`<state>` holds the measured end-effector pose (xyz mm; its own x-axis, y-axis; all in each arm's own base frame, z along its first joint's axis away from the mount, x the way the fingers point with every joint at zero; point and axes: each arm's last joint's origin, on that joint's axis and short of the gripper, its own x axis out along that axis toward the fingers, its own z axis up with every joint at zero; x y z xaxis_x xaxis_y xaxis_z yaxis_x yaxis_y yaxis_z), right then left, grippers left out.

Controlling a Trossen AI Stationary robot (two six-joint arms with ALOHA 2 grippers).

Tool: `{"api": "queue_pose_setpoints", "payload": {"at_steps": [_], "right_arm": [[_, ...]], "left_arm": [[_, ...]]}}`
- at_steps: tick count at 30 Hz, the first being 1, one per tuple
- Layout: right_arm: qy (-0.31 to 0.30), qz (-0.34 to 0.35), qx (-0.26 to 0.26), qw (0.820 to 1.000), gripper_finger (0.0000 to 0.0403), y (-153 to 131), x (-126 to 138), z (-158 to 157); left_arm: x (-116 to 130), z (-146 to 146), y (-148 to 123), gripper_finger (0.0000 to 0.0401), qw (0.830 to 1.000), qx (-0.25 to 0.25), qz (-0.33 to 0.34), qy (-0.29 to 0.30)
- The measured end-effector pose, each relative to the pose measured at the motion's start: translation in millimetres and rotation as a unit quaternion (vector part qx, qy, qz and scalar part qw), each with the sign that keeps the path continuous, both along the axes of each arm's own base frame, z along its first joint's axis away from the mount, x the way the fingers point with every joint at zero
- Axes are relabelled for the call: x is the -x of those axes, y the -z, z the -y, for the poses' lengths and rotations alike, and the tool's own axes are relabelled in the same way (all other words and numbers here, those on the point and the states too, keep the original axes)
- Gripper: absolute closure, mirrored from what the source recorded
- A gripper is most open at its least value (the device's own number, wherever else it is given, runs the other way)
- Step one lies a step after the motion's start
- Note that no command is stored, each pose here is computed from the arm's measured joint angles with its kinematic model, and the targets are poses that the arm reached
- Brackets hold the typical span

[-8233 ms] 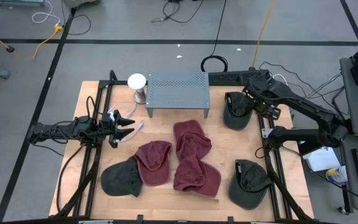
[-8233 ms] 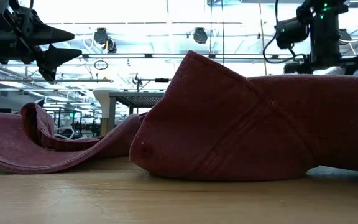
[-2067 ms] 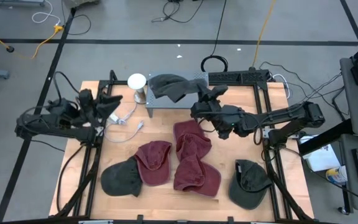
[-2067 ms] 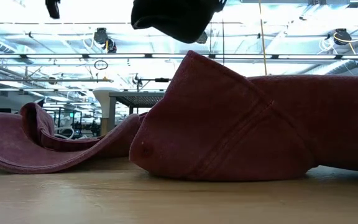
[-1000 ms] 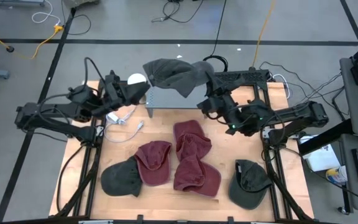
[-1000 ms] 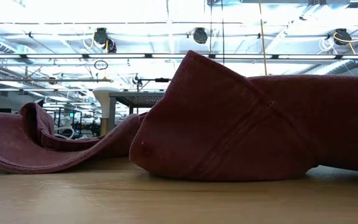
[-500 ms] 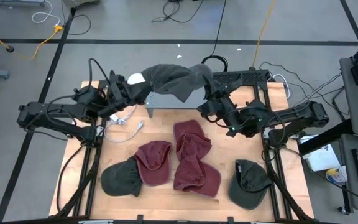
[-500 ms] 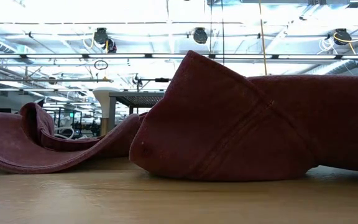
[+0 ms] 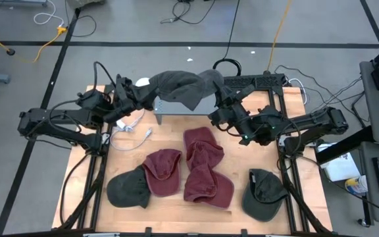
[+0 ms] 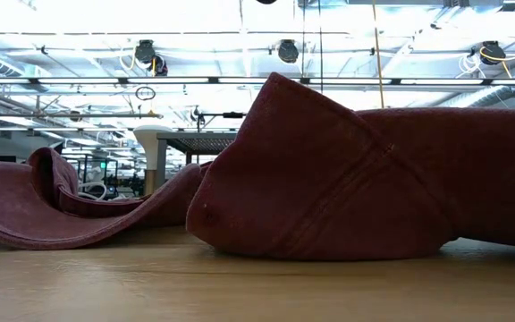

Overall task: Pick & Place hat
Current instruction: Put the top black cap on the shelf

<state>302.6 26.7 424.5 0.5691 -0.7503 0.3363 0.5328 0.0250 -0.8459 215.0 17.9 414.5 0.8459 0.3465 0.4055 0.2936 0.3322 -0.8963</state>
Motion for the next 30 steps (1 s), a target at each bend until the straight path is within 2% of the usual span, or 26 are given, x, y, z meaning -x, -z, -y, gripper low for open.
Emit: {"api": "queue_pose_setpoints", "payload": {"at_steps": [6, 12, 16, 21, 25, 30], "right_arm": [[0.005, -0.011, -0.002, 1.000, 0.0371, 1.5, -0.8, 0.1], [0.005, -0.029, -0.039, 0.999, 0.0356, 7.9, -1.3, -2.9], [-0.022, -0.033, -0.057, 0.998, 0.0326, 8.6, 3.1, -12.9], [-0.042, -0.003, -0.100, 0.994, 0.0266, 3.1, 16.8, -28.6], [-0.053, 0.037, -0.159, 0.985, 0.0223, -1.6, 33.2, -38.5], [-0.076, 0.084, -0.226, 0.968, 0.0198, -4.8, 52.7, -45.9]], "left_arm": [[0.3, -0.2, -0.3, 0.0382, 1.000, -0.002, 0.000, -0.005], [1.2, -2.8, -0.8, 0.0379, 0.999, 0.000, 0.003, -0.032], [3.6, -8.8, -4.2, 0.0386, 0.999, -0.009, 0.020, -0.046], [4.9, -18.6, -4.5, 0.0386, 0.998, -0.006, 0.025, -0.051], [6.1, -25.1, -4.8, 0.0386, 0.998, -0.009, 0.025, -0.061], [7.5, -32.4, -4.9, 0.0386, 0.997, -0.030, 0.018, -0.070]]}}
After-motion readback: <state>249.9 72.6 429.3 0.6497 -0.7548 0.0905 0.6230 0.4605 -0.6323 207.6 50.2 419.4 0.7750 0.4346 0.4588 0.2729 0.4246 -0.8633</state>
